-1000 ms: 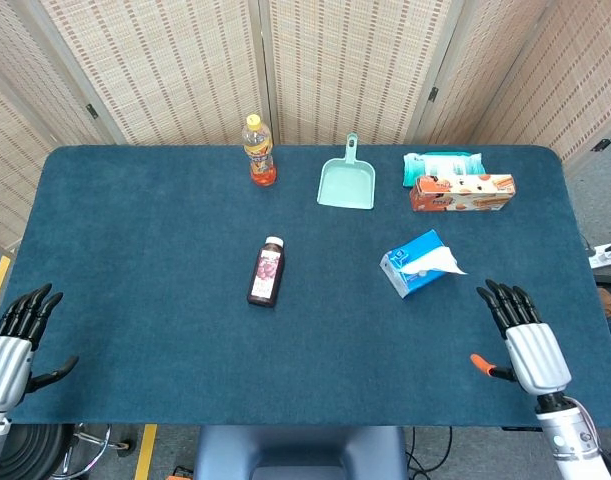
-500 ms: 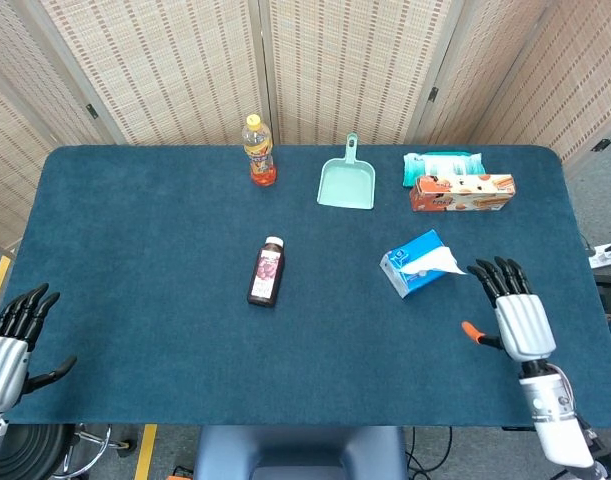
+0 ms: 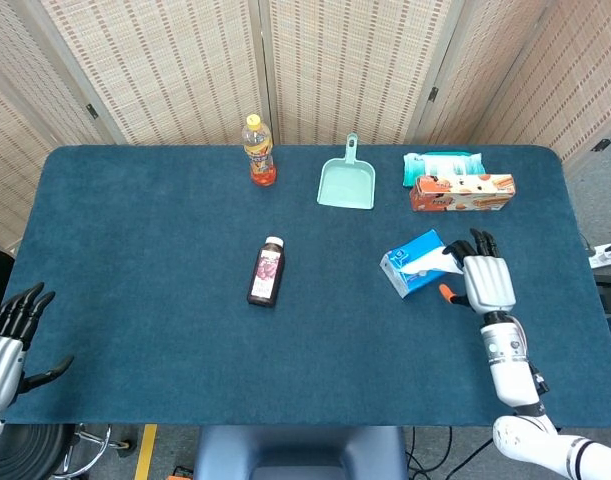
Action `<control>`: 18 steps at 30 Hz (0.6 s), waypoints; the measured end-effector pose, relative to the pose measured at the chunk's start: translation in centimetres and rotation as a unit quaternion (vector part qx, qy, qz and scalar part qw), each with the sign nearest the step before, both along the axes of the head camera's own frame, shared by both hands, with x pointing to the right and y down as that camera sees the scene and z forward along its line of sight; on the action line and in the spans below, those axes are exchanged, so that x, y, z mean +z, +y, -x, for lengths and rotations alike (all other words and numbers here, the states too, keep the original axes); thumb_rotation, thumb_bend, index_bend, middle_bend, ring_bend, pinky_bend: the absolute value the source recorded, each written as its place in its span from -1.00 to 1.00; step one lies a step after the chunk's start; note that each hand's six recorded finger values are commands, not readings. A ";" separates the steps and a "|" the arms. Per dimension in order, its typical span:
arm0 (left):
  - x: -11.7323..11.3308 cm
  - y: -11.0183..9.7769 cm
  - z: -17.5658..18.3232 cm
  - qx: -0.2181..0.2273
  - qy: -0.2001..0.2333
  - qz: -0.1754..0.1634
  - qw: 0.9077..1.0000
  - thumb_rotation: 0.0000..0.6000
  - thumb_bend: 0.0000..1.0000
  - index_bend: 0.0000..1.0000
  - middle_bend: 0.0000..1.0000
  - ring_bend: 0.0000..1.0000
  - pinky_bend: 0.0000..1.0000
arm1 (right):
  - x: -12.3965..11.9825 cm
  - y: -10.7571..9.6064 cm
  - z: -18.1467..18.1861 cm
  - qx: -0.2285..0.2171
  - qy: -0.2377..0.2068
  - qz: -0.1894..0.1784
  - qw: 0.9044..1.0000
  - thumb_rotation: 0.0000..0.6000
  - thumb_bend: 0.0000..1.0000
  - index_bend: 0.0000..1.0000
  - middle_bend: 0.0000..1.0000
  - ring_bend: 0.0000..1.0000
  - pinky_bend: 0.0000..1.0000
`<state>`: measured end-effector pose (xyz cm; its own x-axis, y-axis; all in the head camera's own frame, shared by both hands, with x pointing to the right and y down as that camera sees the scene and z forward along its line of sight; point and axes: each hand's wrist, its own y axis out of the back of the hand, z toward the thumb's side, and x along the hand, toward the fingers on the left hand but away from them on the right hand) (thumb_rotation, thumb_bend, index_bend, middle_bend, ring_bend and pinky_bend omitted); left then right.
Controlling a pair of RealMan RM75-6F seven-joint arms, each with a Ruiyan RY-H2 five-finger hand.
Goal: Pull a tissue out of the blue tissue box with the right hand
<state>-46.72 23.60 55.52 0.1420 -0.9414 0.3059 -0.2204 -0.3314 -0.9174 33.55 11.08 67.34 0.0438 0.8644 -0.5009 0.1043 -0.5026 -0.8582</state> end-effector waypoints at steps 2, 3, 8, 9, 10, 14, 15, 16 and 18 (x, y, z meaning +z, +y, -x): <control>0.0 0.0 0.0 -0.001 0.001 0.000 1.000 1.00 -0.48 -1.00 -1.00 -1.00 -0.77 | 0.8 -0.3 0.5 0.000 0.005 0.008 1.000 1.00 -0.65 -0.24 -0.43 -1.00 -1.00; -0.1 0.0 0.1 -0.001 0.002 0.000 1.000 1.00 -0.48 -1.00 -1.00 -1.00 -0.77 | 1.1 -0.4 0.8 0.000 0.007 0.010 1.000 1.00 -0.65 -0.21 -0.40 -1.00 -1.00; -0.1 -0.1 0.2 -0.004 0.003 0.000 1.000 1.00 -0.49 -1.00 -1.00 -1.00 -0.77 | 2.3 -0.7 1.6 -0.004 0.018 0.013 1.000 1.00 -0.53 0.02 -0.23 -1.00 -1.00; -0.1 -0.1 0.2 -0.004 0.003 0.000 1.000 1.00 -0.49 -1.00 -1.00 -1.00 -0.77 | 2.5 -0.7 1.8 -0.005 0.020 0.013 1.000 1.00 -0.47 0.06 -0.20 -1.00 -1.00; -0.1 0.0 0.2 -0.003 0.004 0.000 1.000 1.00 -0.49 -1.00 -1.00 -1.00 -0.77 | 2.7 -0.7 1.9 -0.006 0.022 0.011 1.000 1.00 -0.44 0.09 -0.18 -1.00 -1.00; -0.2 0.0 0.2 -0.002 0.004 0.000 1.000 1.00 -0.49 -1.00 -1.00 -1.00 -0.77 | 3.1 -0.9 2.3 -0.005 0.026 0.004 1.000 1.00 -0.36 0.21 -0.07 -0.93 -1.00; -0.1 0.0 0.2 -0.002 0.003 0.000 1.000 1.00 -0.48 -1.00 -1.00 -1.00 -0.77 | 3.2 -1.0 2.4 -0.004 0.027 0.002 1.000 1.00 -0.32 0.26 -0.04 -0.90 -1.00; -0.1 0.0 0.2 -0.001 0.003 0.000 1.000 1.00 -0.48 -1.00 -1.00 -1.00 -0.77 | 3.2 -1.1 2.4 -0.003 0.029 -0.002 1.000 1.00 -0.27 0.31 0.00 -0.86 -1.00; -0.2 0.1 0.2 -0.001 0.003 0.000 1.000 1.00 -0.48 -1.00 -1.00 -1.00 -0.77 | 3.1 -1.2 2.4 0.000 0.032 -0.011 0.999 1.00 -0.17 0.38 0.06 -0.80 -1.00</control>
<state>-46.91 23.66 55.37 0.1412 -0.9420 0.3046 -0.2263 -0.3302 -0.9164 31.14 9.88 70.40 0.0132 0.8754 -0.4833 0.0487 -0.4833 -0.8741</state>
